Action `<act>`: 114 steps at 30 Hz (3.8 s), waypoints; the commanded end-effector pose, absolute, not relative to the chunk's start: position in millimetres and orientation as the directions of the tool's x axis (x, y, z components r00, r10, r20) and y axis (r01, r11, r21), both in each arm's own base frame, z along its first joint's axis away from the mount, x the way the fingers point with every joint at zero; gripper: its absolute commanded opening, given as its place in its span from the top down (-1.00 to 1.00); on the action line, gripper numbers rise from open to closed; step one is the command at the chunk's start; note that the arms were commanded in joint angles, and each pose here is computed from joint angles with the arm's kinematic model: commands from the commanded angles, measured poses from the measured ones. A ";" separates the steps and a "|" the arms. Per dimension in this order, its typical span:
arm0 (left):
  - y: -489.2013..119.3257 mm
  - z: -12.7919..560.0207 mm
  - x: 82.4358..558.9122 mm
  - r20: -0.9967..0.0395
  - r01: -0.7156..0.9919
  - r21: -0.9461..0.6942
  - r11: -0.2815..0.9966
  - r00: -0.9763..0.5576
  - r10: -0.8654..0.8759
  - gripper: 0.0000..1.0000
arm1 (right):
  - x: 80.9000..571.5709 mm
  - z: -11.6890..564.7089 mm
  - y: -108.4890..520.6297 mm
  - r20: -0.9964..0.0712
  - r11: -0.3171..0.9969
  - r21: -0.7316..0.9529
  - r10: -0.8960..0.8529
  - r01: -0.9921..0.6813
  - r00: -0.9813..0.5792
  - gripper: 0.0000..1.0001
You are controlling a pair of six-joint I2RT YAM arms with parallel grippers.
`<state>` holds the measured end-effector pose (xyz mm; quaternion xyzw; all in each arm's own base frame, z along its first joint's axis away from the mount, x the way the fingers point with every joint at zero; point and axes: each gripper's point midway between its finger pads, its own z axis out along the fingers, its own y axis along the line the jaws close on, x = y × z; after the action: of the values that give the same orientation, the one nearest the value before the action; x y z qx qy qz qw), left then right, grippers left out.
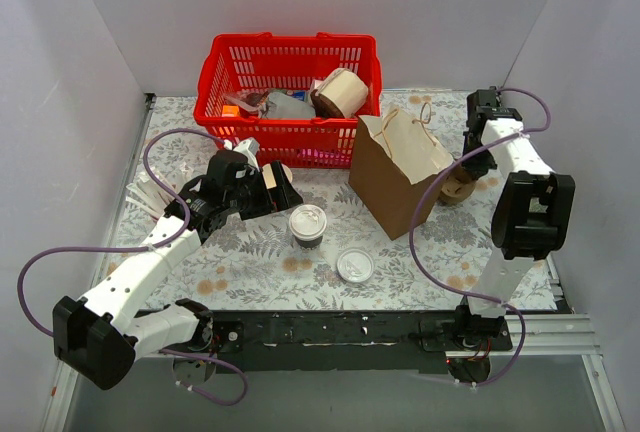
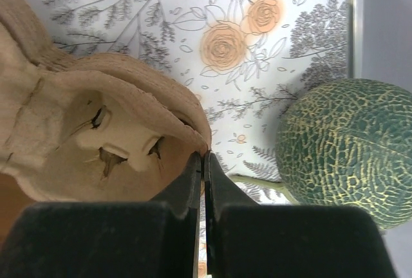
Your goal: Pack the takeout coffee
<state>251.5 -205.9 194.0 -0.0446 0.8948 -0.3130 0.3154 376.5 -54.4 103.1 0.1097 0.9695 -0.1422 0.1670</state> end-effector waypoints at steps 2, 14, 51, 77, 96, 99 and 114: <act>-204.6 202.8 250.1 -0.556 0.141 -0.591 0.794 -0.784 -0.274 -0.96 | 393.7 146.4 -30.1 -0.508 0.954 -0.038 0.239 0.299 -0.828 0.97; -203.8 203.4 248.7 -0.556 0.138 -0.595 0.792 -0.782 -0.281 -0.96 | 381.4 222.3 -7.2 -0.644 0.946 0.206 0.323 0.250 -0.693 0.97; -324.7 326.5 266.5 -0.637 0.411 -0.717 0.562 -0.715 -0.290 -0.96 | 255.3 443.9 64.0 -0.868 0.842 0.492 0.454 -0.221 -0.202 0.97; -412.3 280.9 275.9 -0.748 0.107 -0.408 0.907 -0.608 -0.265 0.52 | 241.1 432.4 77.0 -0.865 0.811 0.502 0.462 -0.302 -0.196 0.97; -377.1 256.7 217.5 -0.649 -0.023 -0.403 0.915 -0.698 -0.304 -0.26 | 240.7 436.8 82.3 -0.878 0.815 0.477 0.424 -0.329 -0.223 0.97; -383.9 270.9 219.4 -0.668 0.037 -0.433 0.901 -0.684 -0.294 -0.66 | 235.5 444.9 78.8 -0.888 0.830 0.458 0.412 -0.318 -0.203 0.97; -410.5 345.7 257.7 -0.784 0.458 -0.516 0.724 -0.593 -0.183 -0.97 | 202.9 430.0 82.5 -0.831 0.825 0.514 0.410 -0.237 -0.376 0.97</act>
<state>247.3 -398.9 317.3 0.0116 0.8499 -0.3040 0.4302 215.0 86.4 437.7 0.0401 0.7580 0.3057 0.5749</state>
